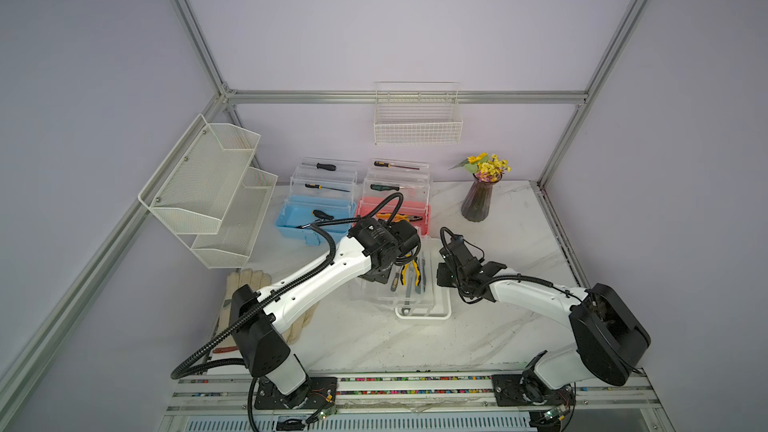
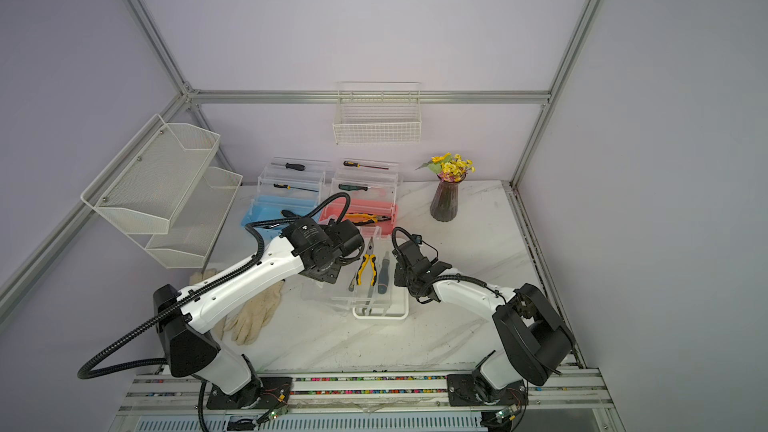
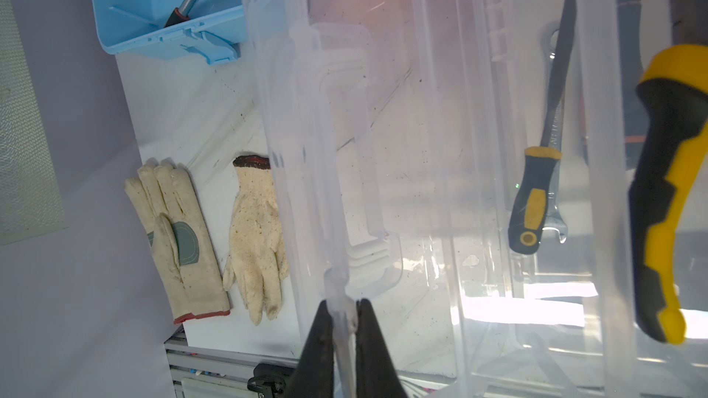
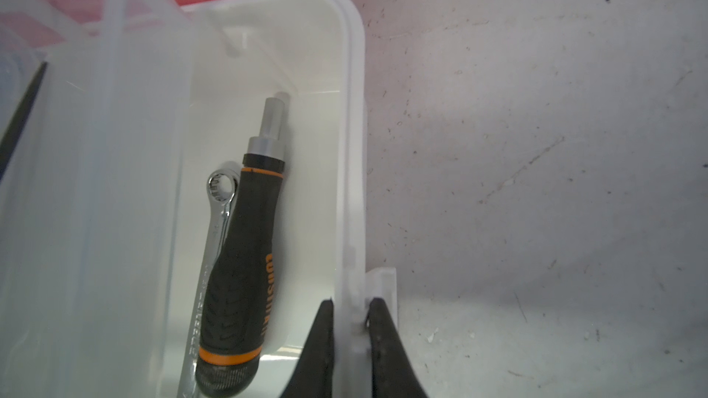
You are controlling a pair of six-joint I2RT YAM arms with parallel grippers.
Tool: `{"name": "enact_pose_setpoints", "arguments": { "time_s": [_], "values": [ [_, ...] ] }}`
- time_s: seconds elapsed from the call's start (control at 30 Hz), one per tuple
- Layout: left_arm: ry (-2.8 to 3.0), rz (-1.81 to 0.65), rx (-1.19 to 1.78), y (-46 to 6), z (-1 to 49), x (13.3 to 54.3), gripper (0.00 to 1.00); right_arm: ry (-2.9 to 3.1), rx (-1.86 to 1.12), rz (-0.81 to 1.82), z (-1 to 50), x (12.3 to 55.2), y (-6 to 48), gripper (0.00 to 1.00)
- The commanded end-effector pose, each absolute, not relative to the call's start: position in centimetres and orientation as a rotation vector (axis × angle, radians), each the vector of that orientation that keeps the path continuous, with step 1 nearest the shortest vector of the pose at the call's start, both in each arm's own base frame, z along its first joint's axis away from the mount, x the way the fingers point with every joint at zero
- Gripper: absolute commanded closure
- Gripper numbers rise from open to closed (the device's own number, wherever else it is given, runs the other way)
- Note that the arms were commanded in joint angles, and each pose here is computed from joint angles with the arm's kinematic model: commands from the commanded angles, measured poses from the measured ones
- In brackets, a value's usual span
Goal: Close toolboxes
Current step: Close the toolbox lid.
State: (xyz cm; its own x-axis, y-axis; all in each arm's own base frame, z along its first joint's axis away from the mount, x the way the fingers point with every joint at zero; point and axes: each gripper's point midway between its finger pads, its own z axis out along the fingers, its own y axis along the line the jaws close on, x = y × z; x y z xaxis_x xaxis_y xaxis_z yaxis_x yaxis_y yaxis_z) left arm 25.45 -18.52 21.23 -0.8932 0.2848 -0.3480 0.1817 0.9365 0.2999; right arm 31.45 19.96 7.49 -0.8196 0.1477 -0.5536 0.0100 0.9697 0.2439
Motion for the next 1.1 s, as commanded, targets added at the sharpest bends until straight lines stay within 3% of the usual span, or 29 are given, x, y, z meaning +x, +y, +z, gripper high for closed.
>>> {"name": "enact_pose_setpoints", "arguments": {
  "time_s": [0.0,0.07,0.3,0.5,0.73,0.93,1.07],
  "values": [
    [2.625,-0.174,0.351,-28.3,23.2,26.4,0.74,2.457,0.058,0.605,9.9,31.4,24.6,0.96],
    [2.617,-0.210,0.362,-29.2,23.4,26.4,0.65,2.465,0.062,0.611,10.0,31.4,24.7,0.92],
    [2.582,-0.315,0.399,-31.6,24.0,26.7,0.51,2.477,0.084,0.621,9.8,31.4,24.8,0.85],
    [2.532,-0.408,0.409,-33.1,25.0,27.1,0.42,2.494,0.114,0.493,10.6,31.5,22.8,0.67],
    [2.462,-0.391,0.358,-31.8,27.2,28.0,0.34,2.526,0.140,0.388,11.0,31.4,19.5,0.55],
    [2.432,-0.319,0.232,-27.1,27.8,29.2,0.28,2.512,0.178,0.411,12.3,31.6,16.9,0.53],
    [2.454,-0.254,0.183,-24.7,25.6,29.7,0.05,2.507,0.174,0.460,12.8,31.8,16.2,0.52]
  ]
}}
